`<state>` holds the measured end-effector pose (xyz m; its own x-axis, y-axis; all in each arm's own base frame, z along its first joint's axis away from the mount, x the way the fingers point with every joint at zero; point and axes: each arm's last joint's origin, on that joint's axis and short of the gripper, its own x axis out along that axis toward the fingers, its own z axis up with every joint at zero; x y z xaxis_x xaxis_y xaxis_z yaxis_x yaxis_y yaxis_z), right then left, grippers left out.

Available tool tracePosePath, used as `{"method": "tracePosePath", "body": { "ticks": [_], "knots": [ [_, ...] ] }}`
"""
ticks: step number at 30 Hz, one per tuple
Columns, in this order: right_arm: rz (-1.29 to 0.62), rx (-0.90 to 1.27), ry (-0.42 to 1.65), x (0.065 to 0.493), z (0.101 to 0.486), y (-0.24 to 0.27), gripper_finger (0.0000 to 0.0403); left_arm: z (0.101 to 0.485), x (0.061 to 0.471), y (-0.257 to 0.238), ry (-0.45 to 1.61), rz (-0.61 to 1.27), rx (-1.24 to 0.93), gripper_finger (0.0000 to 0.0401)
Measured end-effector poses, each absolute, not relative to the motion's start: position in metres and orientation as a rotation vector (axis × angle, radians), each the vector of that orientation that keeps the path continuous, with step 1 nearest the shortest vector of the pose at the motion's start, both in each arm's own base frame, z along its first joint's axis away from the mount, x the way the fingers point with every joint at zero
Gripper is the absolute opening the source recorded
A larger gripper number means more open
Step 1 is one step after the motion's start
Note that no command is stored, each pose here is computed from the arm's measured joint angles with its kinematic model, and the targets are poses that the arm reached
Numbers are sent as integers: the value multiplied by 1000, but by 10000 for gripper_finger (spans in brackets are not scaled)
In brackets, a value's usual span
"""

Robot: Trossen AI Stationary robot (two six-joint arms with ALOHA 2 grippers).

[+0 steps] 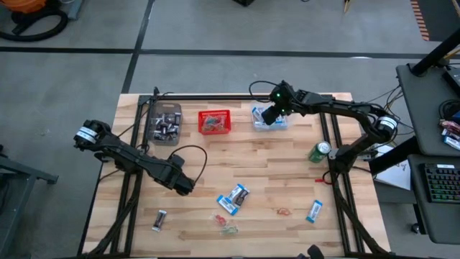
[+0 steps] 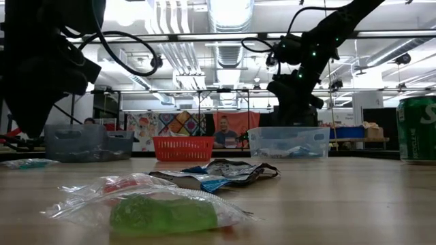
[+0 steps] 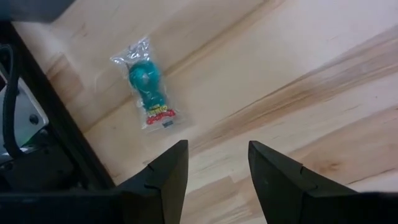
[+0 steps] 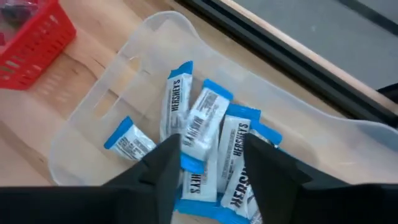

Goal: Sort candy
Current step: Put the blue gummy into the red bin

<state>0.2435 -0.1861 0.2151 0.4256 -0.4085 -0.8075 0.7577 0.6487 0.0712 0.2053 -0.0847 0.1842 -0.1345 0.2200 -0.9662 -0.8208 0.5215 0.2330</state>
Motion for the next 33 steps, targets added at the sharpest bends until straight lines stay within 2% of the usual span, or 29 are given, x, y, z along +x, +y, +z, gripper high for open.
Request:
{"method": "tracePosePath", "body": {
  "ticks": [3, 7, 14, 23, 26, 31, 33],
  "knots": [
    [-748, 503, 835, 244, 217, -185, 188, 182, 203, -84, 1425, 1016, -575, 152],
    [-647, 549, 807, 245, 222, -181, 209, 172, 196, -80, 1412, 1106, -599, 152],
    [-585, 529, 804, 250, 225, -170, 208, 143, 174, -70, 1438, 1184, -562, 152],
    [-530, 501, 818, 260, 225, -155, 206, 124, 165, -66, 1394, 1152, -569, 145],
    [-503, 484, 810, 265, 226, -148, 206, 127, 169, -68, 1393, 1140, -564, 118],
    [-435, 427, 745, 279, 232, -134, 206, 132, 176, -73, 1382, 1079, -546, 23],
    [-410, 406, 727, 283, 234, -128, 206, 137, 181, -77, 1349, 1051, -541, 9]
  ]
}}
